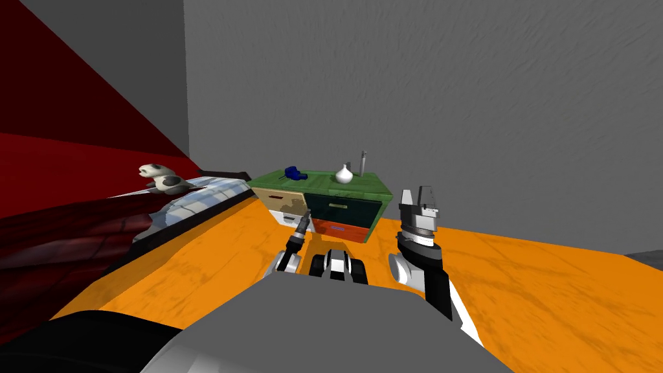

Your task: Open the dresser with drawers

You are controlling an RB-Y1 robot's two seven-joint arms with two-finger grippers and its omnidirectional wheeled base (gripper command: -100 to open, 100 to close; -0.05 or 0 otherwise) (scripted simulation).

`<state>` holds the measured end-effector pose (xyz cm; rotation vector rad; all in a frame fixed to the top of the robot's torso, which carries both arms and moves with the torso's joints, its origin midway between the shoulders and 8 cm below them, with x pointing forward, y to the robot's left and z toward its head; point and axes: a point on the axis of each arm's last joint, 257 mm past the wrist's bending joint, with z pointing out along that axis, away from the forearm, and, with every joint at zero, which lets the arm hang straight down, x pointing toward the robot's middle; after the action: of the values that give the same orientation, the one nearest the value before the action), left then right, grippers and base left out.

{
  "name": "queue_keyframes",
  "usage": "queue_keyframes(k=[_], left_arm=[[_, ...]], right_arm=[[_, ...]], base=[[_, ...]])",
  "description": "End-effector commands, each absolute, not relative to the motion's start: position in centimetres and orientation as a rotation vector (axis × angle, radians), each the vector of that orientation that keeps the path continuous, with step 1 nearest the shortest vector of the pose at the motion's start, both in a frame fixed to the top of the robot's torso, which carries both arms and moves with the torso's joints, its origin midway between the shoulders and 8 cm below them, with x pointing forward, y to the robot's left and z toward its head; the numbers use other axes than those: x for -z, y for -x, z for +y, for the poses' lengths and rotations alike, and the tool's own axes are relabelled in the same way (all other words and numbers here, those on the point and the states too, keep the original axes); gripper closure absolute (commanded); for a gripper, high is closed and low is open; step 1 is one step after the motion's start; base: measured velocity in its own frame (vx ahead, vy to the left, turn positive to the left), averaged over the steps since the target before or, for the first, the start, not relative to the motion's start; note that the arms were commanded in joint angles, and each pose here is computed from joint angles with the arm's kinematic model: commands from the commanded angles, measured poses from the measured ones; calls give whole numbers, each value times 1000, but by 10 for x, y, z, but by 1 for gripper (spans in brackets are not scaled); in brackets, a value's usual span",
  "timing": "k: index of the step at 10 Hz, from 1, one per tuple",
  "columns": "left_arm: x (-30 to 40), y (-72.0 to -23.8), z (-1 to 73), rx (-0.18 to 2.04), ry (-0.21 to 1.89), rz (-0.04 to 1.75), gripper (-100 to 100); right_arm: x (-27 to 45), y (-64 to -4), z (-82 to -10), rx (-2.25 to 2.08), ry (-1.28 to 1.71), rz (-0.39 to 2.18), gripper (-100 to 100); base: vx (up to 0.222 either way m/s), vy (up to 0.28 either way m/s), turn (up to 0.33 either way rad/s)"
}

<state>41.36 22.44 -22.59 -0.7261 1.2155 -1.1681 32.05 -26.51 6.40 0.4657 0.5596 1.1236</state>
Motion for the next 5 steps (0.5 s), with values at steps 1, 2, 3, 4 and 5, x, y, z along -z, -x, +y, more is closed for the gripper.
queue_keyframes(k=[1,2,3,4,5], left_arm=[[257,-411,216,1160,751,1272,-100],[269,-410,212,1159,761,1292,-100],[280,-408,208,1158,772,1310,-100],[290,-407,203,1159,784,1326,-100],[299,-405,198,1161,796,1340,-100]], right_arm=[[-64,-320,-265,-1124,-466,560,0],[-64,-320,-265,-1124,-466,560,0],[-64,-320,-265,-1124,-466,560,0],[-64,-320,-265,-1124,-466,560,0],[-64,-320,-265,-1124,-466,560,0]], base=[[140,-88,3],[146,-96,7],[146,-89,6],[129,-77,5],[128,-78,1]])
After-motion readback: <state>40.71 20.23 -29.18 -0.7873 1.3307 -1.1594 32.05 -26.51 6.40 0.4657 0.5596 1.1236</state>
